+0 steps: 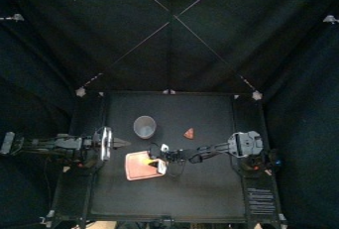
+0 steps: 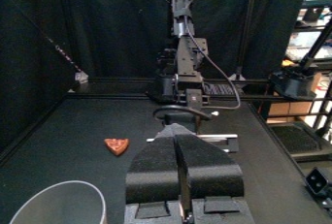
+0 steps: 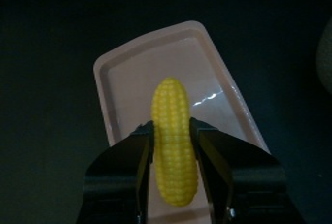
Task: Pick the corn then place it on the pink plate
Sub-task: Drop corn on the pink plate and return to neutral
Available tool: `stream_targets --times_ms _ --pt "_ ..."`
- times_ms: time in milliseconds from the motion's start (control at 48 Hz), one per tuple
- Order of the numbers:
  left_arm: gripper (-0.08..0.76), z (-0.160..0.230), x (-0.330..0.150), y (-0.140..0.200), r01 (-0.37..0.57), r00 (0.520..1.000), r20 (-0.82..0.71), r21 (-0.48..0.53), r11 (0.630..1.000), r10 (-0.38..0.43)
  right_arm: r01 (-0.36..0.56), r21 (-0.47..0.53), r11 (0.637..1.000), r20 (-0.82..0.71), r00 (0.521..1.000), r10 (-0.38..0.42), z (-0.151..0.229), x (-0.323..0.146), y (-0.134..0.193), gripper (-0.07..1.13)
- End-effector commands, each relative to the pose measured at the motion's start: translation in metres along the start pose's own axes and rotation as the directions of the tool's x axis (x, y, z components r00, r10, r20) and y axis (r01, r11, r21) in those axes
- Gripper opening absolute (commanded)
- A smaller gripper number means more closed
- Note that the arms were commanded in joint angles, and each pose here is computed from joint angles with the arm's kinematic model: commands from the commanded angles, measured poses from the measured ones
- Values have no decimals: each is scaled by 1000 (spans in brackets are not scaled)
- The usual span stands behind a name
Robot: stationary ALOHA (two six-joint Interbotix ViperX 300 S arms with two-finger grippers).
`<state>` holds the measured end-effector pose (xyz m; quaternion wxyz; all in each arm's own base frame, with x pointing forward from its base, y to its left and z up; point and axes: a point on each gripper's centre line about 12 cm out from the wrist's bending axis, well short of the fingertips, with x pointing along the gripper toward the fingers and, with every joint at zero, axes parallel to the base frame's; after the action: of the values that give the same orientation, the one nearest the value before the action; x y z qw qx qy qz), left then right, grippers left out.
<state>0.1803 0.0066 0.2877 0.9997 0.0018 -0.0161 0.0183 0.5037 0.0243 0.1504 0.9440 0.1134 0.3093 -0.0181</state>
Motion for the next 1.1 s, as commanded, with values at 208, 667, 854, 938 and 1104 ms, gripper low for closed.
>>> stream_targets --times_ms 208,667,854,938,1104 --pt "-40 11 1 1 -4 1000 31 5 1000 4 -11 -7 1000 43 999 12 13 -3 3 1017" --pt "-40 12 -3 3 -18 1000 18 13 1000 18 -21 -168 986 302 951 71 71 -151 12 1048" --pt "-39 17 -8 3 -18 999 34 19 1000 17 -22 -221 975 373 922 105 58 -212 12 1048" --pt "-39 19 -9 3 -18 999 43 19 1000 17 -30 -239 971 412 902 129 48 -238 13 1048" --pt "-40 19 -9 3 -17 999 43 40 999 15 -74 -280 957 553 802 224 24 -293 14 1048"
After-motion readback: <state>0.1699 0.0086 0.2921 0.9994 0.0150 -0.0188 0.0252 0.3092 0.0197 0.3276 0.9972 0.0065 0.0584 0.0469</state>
